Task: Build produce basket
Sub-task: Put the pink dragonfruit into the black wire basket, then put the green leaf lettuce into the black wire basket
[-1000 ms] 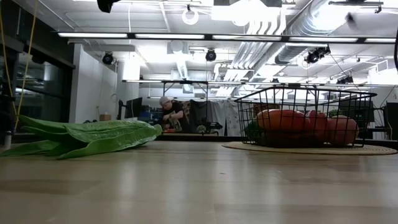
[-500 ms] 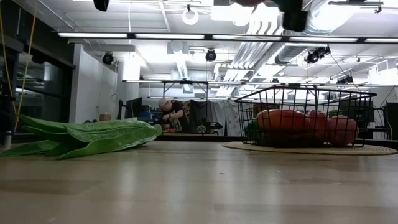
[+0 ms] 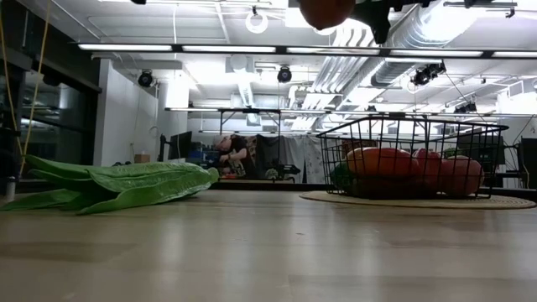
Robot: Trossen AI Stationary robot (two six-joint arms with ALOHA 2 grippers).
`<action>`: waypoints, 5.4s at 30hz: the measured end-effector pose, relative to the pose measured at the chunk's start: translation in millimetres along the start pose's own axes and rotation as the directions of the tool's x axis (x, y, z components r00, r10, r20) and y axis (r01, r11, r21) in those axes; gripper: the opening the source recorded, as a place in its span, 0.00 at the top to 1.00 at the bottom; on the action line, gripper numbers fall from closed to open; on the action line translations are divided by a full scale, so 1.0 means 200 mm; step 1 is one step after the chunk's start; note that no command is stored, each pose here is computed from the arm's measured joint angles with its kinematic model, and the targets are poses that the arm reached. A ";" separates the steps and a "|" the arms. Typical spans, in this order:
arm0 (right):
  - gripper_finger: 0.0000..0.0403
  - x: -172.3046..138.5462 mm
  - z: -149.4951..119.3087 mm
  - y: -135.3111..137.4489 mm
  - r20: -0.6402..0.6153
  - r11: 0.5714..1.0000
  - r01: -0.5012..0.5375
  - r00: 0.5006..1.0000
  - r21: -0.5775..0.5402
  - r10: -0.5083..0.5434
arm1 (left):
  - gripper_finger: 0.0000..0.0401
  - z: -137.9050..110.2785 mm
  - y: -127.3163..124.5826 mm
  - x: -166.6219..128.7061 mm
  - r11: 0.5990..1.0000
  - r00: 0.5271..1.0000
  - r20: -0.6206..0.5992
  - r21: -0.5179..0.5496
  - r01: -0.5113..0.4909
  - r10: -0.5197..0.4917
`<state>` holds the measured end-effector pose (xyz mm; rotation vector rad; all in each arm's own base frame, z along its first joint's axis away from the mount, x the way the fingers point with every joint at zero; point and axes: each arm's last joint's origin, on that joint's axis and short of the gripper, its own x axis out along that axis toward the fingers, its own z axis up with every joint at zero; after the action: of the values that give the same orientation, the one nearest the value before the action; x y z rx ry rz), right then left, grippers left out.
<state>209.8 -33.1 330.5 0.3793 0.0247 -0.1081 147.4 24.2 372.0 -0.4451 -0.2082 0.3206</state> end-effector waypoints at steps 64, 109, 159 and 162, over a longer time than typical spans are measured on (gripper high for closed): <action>0.44 -0.30 0.03 -0.44 -0.648 0.442 0.877 0.226 -0.189 -0.727 | 0.23 0.00 0.01 0.00 0.997 0.998 0.022 0.057 -0.055 0.054; 0.12 -0.22 0.27 -0.41 -0.411 0.684 0.730 0.624 0.003 -0.664 | 0.23 0.00 0.01 0.00 0.996 0.999 0.022 0.077 -0.049 0.048; 0.12 -0.01 0.35 0.10 -0.068 0.999 -0.036 0.997 0.011 0.037 | 0.23 -0.09 0.09 0.14 0.918 0.885 -0.244 0.117 -0.379 0.397; 0.12 -0.01 0.35 0.10 -0.067 0.999 -0.033 0.997 0.027 0.034 | 0.23 -0.18 0.16 0.24 0.873 0.779 -0.398 0.170 -0.457 0.485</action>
<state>210.2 -40.7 403.0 0.4088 0.0838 -0.0625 193.1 54.2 332.9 -0.4906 0.3595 0.7127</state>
